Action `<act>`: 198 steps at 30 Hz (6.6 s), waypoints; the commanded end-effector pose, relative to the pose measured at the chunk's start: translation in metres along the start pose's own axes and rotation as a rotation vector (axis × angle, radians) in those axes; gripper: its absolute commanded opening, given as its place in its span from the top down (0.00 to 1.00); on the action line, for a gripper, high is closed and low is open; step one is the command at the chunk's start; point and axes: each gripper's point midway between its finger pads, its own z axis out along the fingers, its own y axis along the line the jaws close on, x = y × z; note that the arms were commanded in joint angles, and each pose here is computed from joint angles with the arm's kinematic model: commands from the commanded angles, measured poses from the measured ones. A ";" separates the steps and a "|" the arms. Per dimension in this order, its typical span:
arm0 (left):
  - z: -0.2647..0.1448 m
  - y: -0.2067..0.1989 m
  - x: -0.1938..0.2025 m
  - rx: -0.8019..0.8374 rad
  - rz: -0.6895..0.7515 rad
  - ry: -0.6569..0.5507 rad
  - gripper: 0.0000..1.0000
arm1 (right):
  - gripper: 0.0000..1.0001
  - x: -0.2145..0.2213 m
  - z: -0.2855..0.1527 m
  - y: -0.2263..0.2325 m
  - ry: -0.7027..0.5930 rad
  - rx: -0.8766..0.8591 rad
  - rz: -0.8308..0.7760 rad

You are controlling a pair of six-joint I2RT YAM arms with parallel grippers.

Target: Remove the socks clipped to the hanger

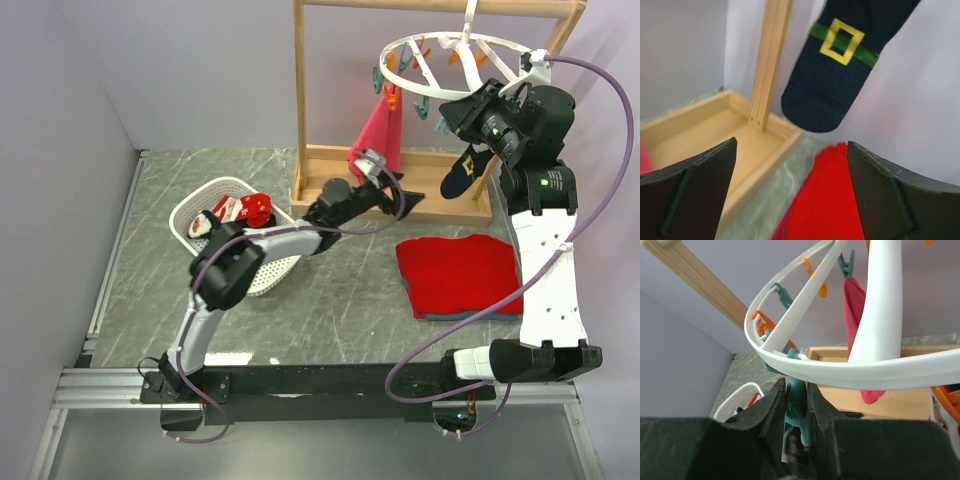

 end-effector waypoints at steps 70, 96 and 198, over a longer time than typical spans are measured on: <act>-0.037 -0.154 -0.086 0.258 0.040 -0.111 0.99 | 0.08 0.037 -0.052 0.019 0.092 0.023 -0.052; -0.070 -0.119 -0.135 0.332 -0.225 0.005 0.99 | 0.07 -0.036 -0.048 -0.045 -0.076 0.234 -0.101; -0.374 0.217 -0.147 -0.717 -0.837 0.082 0.99 | 1.00 -0.028 -0.008 -0.051 -0.084 0.050 -0.109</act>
